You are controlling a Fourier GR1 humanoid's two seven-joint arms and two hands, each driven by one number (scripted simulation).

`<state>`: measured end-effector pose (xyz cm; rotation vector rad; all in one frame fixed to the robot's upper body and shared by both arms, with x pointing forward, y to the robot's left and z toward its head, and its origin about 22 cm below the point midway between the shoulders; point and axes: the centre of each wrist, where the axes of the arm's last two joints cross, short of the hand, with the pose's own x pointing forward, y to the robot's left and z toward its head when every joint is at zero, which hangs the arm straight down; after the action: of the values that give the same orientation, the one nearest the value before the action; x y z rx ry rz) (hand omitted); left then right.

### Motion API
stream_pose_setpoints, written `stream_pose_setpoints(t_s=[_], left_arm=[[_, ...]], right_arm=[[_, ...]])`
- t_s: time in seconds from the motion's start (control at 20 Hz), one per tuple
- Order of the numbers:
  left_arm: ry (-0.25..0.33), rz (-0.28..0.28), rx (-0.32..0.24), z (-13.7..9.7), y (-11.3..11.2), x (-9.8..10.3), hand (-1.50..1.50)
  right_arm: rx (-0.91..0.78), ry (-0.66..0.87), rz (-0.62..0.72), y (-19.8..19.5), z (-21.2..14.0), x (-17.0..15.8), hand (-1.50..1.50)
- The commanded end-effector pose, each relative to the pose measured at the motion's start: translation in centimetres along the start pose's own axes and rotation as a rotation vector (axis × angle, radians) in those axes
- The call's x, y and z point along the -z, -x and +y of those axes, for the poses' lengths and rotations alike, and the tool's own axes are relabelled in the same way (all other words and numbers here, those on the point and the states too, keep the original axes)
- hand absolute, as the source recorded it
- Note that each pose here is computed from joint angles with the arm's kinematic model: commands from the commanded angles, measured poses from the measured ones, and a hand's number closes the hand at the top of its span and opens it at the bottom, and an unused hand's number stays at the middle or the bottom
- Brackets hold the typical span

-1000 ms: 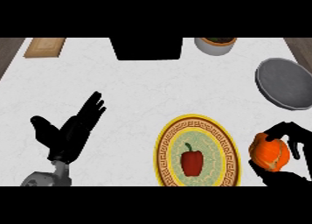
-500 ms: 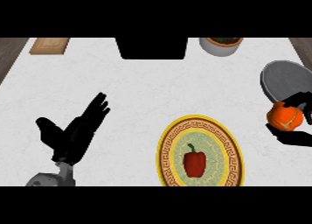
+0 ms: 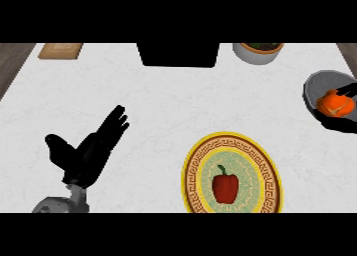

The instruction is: Pick the squash from the plate and place it in the pan

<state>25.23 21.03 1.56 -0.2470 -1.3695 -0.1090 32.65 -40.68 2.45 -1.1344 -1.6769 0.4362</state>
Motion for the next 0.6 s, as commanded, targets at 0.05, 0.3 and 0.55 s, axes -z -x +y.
stream_pose_setpoints(t_s=[0.05, 0.3, 0.55], left_arm=[[0.037, -0.007, -0.012, 0.6, -0.3, 0.3, 0.0], [0.04, -0.022, 0.007, -1.0, -0.7, 1.3, 0.0], [0.047, -0.014, 0.001, -1.0, -0.8, 1.5, 0.0]], right_arm=[[0.024, 0.098, 0.066, 1.6, -1.3, 3.2, 1.5], [0.019, 0.119, 0.068, 2.6, -1.5, 3.7, 1.5], [-0.001, 0.124, 0.046, 3.1, -1.5, 3.6, 1.5]])
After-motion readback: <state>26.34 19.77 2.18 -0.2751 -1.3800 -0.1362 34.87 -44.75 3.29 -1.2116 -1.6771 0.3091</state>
